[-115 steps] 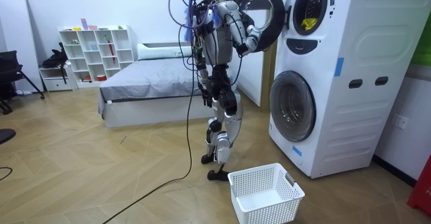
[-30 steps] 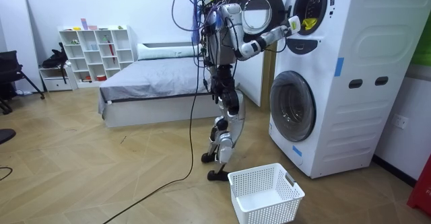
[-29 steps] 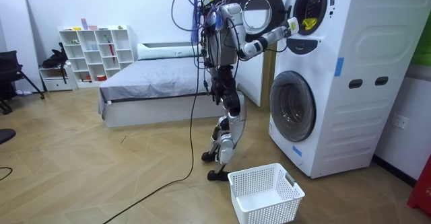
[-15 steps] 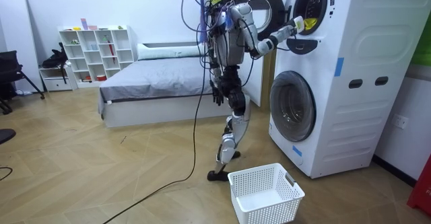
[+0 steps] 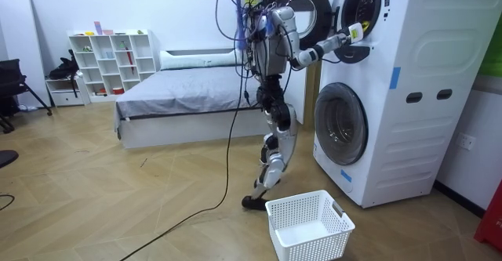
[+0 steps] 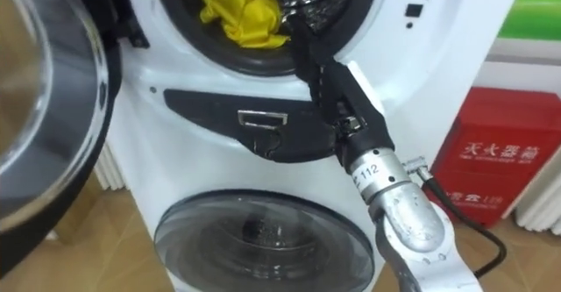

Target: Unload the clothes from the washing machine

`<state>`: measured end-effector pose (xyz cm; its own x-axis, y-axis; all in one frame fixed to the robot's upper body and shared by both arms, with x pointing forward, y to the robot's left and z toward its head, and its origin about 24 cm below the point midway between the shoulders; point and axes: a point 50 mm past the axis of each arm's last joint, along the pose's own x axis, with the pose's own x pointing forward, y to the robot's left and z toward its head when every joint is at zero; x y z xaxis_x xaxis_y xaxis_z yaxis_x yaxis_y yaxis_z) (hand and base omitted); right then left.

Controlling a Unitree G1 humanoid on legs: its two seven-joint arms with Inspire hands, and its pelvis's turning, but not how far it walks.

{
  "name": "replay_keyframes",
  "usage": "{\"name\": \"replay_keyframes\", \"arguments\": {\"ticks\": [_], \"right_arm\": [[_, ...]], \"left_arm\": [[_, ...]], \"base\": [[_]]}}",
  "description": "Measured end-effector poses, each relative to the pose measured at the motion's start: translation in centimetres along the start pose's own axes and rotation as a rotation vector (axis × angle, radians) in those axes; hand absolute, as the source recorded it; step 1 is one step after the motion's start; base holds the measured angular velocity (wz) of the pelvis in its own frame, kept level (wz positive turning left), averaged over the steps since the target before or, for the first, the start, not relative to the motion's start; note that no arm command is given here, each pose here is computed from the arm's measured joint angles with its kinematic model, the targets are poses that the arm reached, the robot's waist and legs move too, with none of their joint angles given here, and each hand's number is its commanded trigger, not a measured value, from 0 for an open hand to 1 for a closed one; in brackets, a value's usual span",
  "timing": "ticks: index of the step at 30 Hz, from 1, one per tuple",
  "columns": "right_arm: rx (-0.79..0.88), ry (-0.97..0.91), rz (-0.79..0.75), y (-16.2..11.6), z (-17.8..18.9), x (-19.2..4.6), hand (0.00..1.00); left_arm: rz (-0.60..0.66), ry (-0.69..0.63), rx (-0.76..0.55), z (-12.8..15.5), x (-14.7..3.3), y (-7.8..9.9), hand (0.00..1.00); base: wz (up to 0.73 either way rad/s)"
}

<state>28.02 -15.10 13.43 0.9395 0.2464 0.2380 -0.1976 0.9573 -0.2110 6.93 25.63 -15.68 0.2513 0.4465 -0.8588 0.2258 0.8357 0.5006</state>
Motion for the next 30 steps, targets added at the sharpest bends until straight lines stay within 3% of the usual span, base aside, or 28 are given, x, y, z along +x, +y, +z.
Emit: {"name": "replay_keyframes", "arguments": {"ticks": [5, 15, 30], "right_arm": [[-0.032, 0.036, -0.094, -1.5, -1.0, -1.3, 0.00], [-0.018, 0.017, -0.091, -1.3, -0.7, -1.5, 0.00], [-0.068, -0.031, -0.010, -0.5, 0.7, -1.4, 0.00]], "left_arm": [[0.061, -0.049, 0.030, 0.8, 0.1, 1.1, 0.00], [0.037, 0.101, 0.100, -4.6, -0.6, -0.2, 0.00], [0.011, 0.046, 0.084, -2.9, -0.6, -1.0, 0.00]], "base": [[0.01], [-0.05], [-0.04]]}}
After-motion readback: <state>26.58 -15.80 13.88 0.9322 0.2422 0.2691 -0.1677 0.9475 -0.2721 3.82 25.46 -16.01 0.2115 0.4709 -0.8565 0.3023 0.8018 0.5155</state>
